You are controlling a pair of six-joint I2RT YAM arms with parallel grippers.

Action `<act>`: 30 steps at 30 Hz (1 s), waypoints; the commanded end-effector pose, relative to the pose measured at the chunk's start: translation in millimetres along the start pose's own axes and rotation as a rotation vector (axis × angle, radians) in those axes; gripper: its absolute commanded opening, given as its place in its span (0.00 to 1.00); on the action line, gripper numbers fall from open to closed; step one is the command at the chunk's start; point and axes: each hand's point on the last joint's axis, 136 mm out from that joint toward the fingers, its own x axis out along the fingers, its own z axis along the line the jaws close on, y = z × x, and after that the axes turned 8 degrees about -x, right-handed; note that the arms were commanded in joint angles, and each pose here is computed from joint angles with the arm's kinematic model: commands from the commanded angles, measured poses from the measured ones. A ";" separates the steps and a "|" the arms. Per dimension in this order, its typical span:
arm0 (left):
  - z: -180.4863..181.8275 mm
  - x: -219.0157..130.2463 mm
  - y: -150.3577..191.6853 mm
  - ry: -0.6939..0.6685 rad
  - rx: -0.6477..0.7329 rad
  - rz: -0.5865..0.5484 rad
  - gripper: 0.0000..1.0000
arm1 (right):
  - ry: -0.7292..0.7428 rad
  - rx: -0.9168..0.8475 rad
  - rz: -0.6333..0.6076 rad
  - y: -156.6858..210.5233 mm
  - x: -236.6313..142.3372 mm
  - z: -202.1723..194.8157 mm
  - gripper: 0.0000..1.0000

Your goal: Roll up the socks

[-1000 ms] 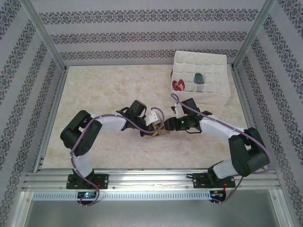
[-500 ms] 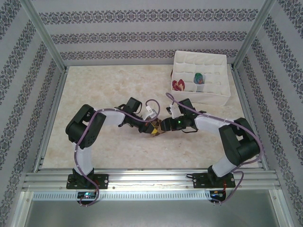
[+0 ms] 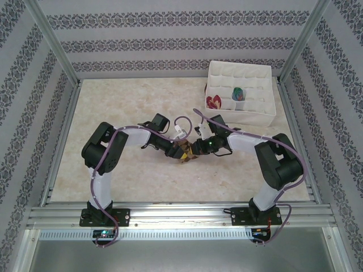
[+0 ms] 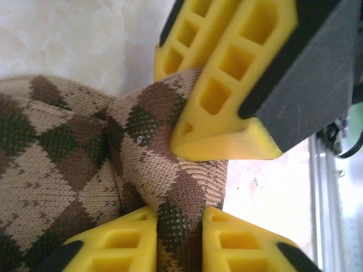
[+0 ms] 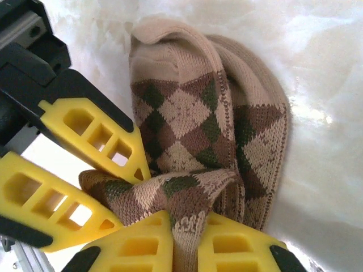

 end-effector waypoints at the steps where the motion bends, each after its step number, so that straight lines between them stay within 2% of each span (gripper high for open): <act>1: 8.8 -19.2 8.0 -0.152 0.112 0.014 0.27 | 0.087 0.069 0.118 27.6 8.2 -13.3 0.09; 4: -0.5 -37.1 -5.8 -0.242 0.274 -0.075 0.30 | 0.090 0.085 0.128 27.2 9.0 -12.1 0.09; 8: -11.4 -58.4 -21.3 -0.441 0.511 -0.224 0.39 | 0.090 0.097 0.133 25.1 10.1 -10.1 0.09; 12: -28.3 -60.4 -20.4 -0.644 0.777 -0.282 0.47 | 0.087 0.112 0.142 24.1 10.6 -9.3 0.09; 17: -33.2 -41.4 -11.2 -0.767 0.941 -0.201 0.48 | 0.077 0.120 0.154 24.3 11.2 -7.4 0.09; 24: -18.7 -7.4 1.2 -0.813 1.018 -0.076 0.52 | 0.063 0.136 0.170 27.0 12.5 -5.9 0.09; 27: -3.4 4.5 9.2 -0.850 1.012 -0.022 0.45 | 0.060 0.148 0.179 29.1 12.8 -6.6 0.09; 29: -0.5 9.8 12.1 -0.863 1.012 0.002 0.32 | 0.059 0.159 0.186 31.2 12.8 -7.1 0.09; 30: -1.8 13.0 14.7 -0.842 1.007 0.016 0.19 | 0.062 0.167 0.190 32.7 12.3 -7.7 0.09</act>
